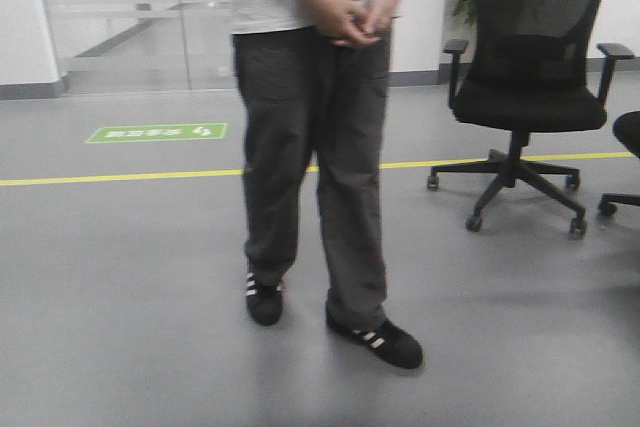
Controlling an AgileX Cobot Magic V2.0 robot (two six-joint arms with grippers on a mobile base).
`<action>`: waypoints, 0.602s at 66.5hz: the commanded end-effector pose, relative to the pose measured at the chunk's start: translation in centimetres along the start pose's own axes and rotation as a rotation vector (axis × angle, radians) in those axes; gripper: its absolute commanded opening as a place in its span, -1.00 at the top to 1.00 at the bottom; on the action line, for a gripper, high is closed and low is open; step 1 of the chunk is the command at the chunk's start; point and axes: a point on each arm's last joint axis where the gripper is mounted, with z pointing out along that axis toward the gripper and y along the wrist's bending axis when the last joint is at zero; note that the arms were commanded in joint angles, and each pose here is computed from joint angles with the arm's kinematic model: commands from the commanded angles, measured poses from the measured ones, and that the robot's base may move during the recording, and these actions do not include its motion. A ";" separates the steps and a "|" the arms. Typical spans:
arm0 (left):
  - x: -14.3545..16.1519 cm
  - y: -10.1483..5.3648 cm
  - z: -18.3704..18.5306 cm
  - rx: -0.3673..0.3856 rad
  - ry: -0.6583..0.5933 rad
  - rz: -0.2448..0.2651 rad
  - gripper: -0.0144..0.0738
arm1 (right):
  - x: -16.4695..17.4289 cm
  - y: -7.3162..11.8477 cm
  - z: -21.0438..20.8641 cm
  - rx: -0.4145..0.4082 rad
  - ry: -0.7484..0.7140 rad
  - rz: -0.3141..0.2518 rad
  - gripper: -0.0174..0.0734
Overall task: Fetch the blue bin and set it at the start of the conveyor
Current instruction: 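Carry the bin with both grippers past the standing person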
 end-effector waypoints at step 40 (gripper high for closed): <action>-0.8 -0.1 -0.8 0.010 -0.075 0.012 0.93 | -0.6 -0.2 -0.7 0.015 -0.053 -0.031 0.95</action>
